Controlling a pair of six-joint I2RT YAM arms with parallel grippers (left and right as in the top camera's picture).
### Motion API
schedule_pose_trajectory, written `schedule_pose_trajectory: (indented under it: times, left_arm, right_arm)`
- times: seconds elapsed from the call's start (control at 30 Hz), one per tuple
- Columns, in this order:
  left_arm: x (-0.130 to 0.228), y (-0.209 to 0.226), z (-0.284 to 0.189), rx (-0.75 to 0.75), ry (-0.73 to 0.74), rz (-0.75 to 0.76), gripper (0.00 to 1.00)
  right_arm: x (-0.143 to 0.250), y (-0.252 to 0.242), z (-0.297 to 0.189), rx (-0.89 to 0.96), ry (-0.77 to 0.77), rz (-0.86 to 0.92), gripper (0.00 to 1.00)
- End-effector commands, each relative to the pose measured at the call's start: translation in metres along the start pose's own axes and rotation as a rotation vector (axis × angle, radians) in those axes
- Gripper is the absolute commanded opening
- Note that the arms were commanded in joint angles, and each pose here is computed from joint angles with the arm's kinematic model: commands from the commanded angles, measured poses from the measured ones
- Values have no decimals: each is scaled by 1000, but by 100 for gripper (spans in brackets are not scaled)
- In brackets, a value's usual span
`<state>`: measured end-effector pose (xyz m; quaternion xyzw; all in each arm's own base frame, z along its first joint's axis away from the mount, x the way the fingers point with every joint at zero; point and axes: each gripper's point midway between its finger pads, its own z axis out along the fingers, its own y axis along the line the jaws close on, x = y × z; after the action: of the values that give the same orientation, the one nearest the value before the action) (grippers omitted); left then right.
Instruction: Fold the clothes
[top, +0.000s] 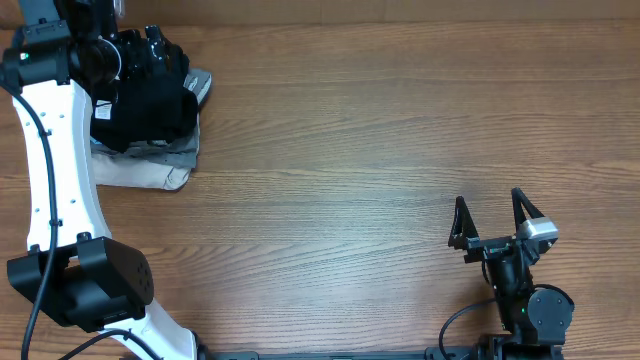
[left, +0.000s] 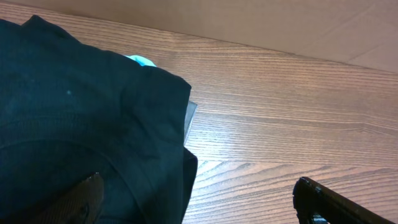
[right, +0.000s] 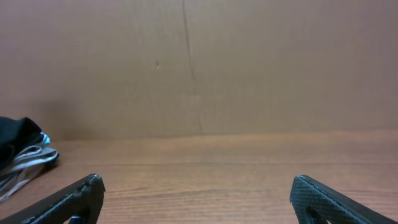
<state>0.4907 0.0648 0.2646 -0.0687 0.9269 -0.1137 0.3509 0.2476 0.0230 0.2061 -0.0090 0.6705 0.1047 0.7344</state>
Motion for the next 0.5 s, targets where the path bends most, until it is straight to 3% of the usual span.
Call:
schedule_pose_trajectory:
  times: [0.0,0.47]
  left_arm:
    - [3,-3,6,17,15,-9,100]
    - [3,-3,6,17,15,-9,100]
  right_arm:
    - [7,-5,-1,26,11,5,100]
    - [21,-6,-6,33,63,15,100]
